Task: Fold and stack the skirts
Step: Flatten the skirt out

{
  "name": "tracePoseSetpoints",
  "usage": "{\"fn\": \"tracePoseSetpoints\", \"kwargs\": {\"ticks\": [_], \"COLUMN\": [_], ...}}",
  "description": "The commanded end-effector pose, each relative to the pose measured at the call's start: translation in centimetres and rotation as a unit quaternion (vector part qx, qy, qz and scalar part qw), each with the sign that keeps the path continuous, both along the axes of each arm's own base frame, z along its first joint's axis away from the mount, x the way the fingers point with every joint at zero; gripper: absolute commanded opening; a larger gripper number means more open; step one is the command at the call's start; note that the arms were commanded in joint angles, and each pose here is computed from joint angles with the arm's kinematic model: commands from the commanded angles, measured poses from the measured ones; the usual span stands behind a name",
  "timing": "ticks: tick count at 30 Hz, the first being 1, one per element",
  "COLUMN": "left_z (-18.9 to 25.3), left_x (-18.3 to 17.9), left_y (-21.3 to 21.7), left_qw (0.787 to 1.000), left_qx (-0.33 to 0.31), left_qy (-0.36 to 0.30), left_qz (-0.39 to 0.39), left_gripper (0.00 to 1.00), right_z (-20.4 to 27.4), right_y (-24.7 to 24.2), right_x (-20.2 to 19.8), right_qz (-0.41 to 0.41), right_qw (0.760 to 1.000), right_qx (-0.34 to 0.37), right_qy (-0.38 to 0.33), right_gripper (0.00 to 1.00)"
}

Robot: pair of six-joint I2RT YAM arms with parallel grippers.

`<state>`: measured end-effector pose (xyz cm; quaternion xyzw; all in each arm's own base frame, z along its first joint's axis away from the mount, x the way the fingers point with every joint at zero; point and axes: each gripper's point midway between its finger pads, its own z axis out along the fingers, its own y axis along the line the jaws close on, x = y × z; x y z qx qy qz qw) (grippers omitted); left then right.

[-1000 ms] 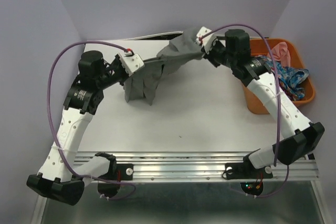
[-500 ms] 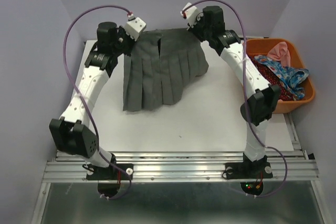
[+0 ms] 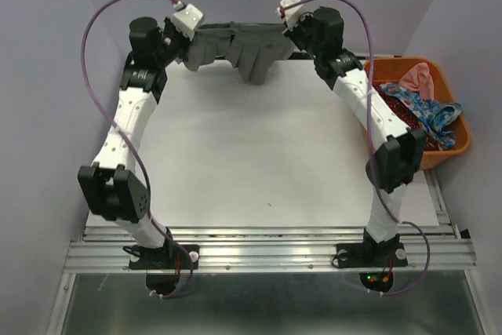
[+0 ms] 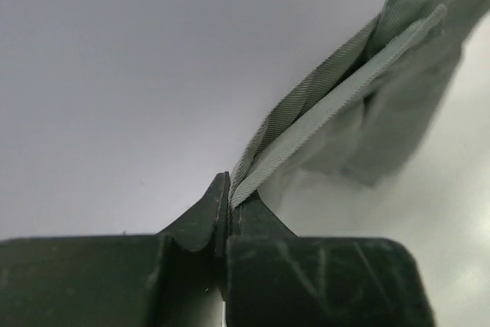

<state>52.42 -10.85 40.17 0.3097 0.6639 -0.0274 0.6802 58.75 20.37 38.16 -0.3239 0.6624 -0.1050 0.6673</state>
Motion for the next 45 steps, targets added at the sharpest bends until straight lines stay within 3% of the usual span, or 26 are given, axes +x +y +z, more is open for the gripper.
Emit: {"fn": "tracePoseSetpoints", "kwargs": {"ticks": [1, 2, 4, 5, 6, 7, 9, 10, 11, 12, 13, 14, 15, 17, 21, 24, 26, 27, 32, 35, 40, 44, 45], "left_z": [2.6, -1.3, -5.9, -10.7, -12.9, -17.6, -20.4, -21.9, -23.9, -24.1, -24.0, -23.8, -22.8, -20.7, -18.7, -18.9, -18.5, -19.8, -20.3, -24.0, -28.2, -31.4, -33.7], "left_x": [-5.5, -7.0, -8.8, -10.8, -12.1, -14.0, -17.9, -19.4, -22.6, -25.0, -25.1, -26.2, -27.9, -29.4, -29.6, -26.6, -24.6, -22.8, -17.4, -15.8, -14.6, -12.5, -12.4], "left_y": [3.0, 3.0, 2.2, 2.1, 1.7, 1.7, 1.2, 1.2, 1.3, 1.1, 1.0, 0.9, 0.8, 0.7, 0.5, 0.6, 0.8, 0.9, 0.4, -0.4, -1.1, -1.4, -1.4], "left_qw": [0.994, 0.996, 0.995, 0.991, 0.987, 0.982, 0.968, 0.962, 0.952, 0.945, 0.943, 0.941, 0.942, 0.948, 0.960, 0.970, 0.976, 0.973, 0.959, 0.933, 0.901, 0.884, 0.869], "left_qx": [0.055, 0.066, 0.083, 0.122, 0.137, 0.150, 0.193, 0.205, 0.216, 0.231, 0.234, 0.237, 0.234, 0.225, 0.184, 0.142, 0.098, 0.085, 0.005, -0.020, -0.038, -0.025, -0.016], "left_qy": [-0.096, -0.068, -0.032, 0.005, 0.021, 0.065, 0.080, 0.093, 0.123, 0.117, 0.111, 0.107, 0.096, 0.074, 0.077, 0.112, 0.149, 0.186, 0.282, 0.359, 0.431, 0.467, 0.494], "left_qz": [0.005, -0.002, -0.034, -0.057, -0.075, -0.092, -0.138, -0.154, -0.177, -0.201, -0.208, -0.215, -0.221, -0.215, -0.195, -0.160, -0.122, -0.107, -0.035, -0.014, 0.007, 0.032, 0.038], "left_gripper": [0.00, 0.00, 0.00, 0.00, 0.02, 0.05, 0.24, 0.31, 0.46, 0.60, 0.60, 0.71, 0.90, 0.99, 0.98, 0.91, 0.84, 0.75, 0.65, 0.55, 0.45, 0.42, 0.40], "right_z": [3.7, -3.1, -8.8, -9.9, -17.0, -17.7, -24.0, -25.0, -24.9, -24.9, -26.0, -25.2, -22.7, -20.3, -18.2, -17.8, -20.4, -19.3, -24.8, -29.2, -34.8, -37.0, -38.0], "right_y": [-4.4, -3.9, -3.5, -3.3, -3.9, -3.7, -4.2, -4.6, -4.1, -4.0, -4.4, -4.2, -3.9, -3.7, -3.2, -1.9, -0.9, -0.1, 1.1, 0.6, -1.2, -1.1, -1.2], "right_x": [-4.1, -4.8, -7.4, -9.3, -12.1, -14.3, -19.4, -21.1, -24.4, -27.9, -28.7, -29.9, -31.0, -32.0, -30.4, -27.7, -25.0, -23.3, -18.0, -17.0, -19.9, -25.8, -28.1], "right_qz": [-0.009, 0.015, 0.060, 0.082, 0.101, 0.119, 0.156, 0.169, 0.212, 0.240, 0.241, 0.254, 0.265, 0.272, 0.243, 0.212, 0.187, 0.174, 0.130, 0.116, 0.115, 0.140, 0.147], "right_qw": [0.999, 1.000, 0.994, 0.991, 0.979, 0.976, 0.954, 0.947, 0.933, 0.924, 0.917, 0.916, 0.923, 0.926, 0.935, 0.938, 0.929, 0.932, 0.917, 0.903, 0.869, 0.828, 0.814], "right_qx": [0.010, -0.020, -0.057, -0.083, -0.112, -0.115, -0.152, -0.159, -0.171, -0.163, -0.167, -0.153, -0.138, -0.116, -0.083, -0.039, -0.026, -0.007, -0.032, -0.074, -0.115, -0.140, -0.141], "right_qy": [-0.051, 0.013, 0.066, 0.065, 0.140, 0.144, 0.208, 0.224, 0.235, 0.250, 0.271, 0.269, 0.241, 0.234, 0.246, 0.273, 0.317, 0.317, 0.375, 0.407, 0.467, 0.524, 0.545], "right_gripper": [0.01, 0.01, 0.01, 0.01, 0.01, 0.01, 0.07, 0.20, 0.62, 0.89, 0.96, 1.00, 1.00, 1.00, 1.00, 0.98, 0.93, 0.91, 0.77, 0.67, 0.58, 0.54, 0.54]}}
